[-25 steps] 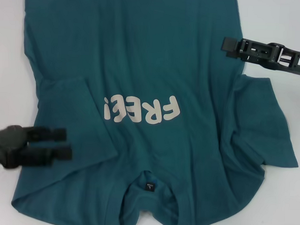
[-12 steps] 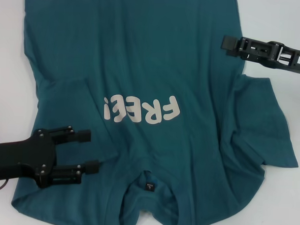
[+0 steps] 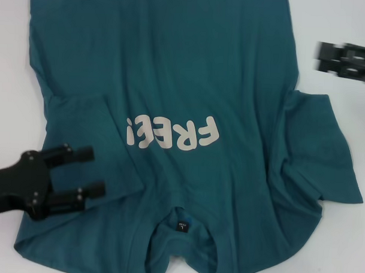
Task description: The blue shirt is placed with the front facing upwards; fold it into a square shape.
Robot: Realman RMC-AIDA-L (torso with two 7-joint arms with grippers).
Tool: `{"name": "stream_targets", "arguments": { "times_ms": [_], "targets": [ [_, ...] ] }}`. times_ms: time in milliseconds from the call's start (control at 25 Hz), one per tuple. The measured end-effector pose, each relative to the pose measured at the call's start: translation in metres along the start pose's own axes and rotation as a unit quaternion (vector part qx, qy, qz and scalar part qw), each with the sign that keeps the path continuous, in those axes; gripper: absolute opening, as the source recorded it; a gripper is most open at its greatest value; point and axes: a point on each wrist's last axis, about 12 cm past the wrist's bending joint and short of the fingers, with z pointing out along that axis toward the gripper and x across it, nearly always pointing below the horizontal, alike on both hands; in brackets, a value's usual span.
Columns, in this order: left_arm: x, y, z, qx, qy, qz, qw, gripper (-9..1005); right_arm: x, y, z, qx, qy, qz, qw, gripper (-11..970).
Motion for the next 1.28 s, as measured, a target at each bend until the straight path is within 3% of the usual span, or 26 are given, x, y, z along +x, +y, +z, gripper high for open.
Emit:
{"name": "stream_targets", "arguments": {
  "times_ms": [200,360,520,920,1280],
  "targets": [
    [0.002,0.001,-0.007,-0.036,-0.033,-0.007,0.999,813,-0.017,0.004,-0.046,0.063,0.047,0.046,0.996,899],
    [0.003,0.0,-0.007,-0.039,-0.039,-0.009,0.998,813,-0.024,0.008,-0.064,0.12,0.09,0.067,0.986,899],
    [0.004,0.0,-0.006,-0.04,-0.042,-0.008,0.998,813,-0.024,0.005,-0.068,0.165,0.126,0.085,0.975,900],
    [0.002,0.0,-0.006,-0.041,-0.054,-0.005,0.998,812,-0.019,-0.007,-0.067,0.219,0.143,0.115,0.958,895],
    [0.004,0.0,-0.007,-0.045,-0.053,-0.005,0.998,812,-0.014,-0.015,-0.062,0.232,0.145,0.116,0.955,894]
  ]
}}
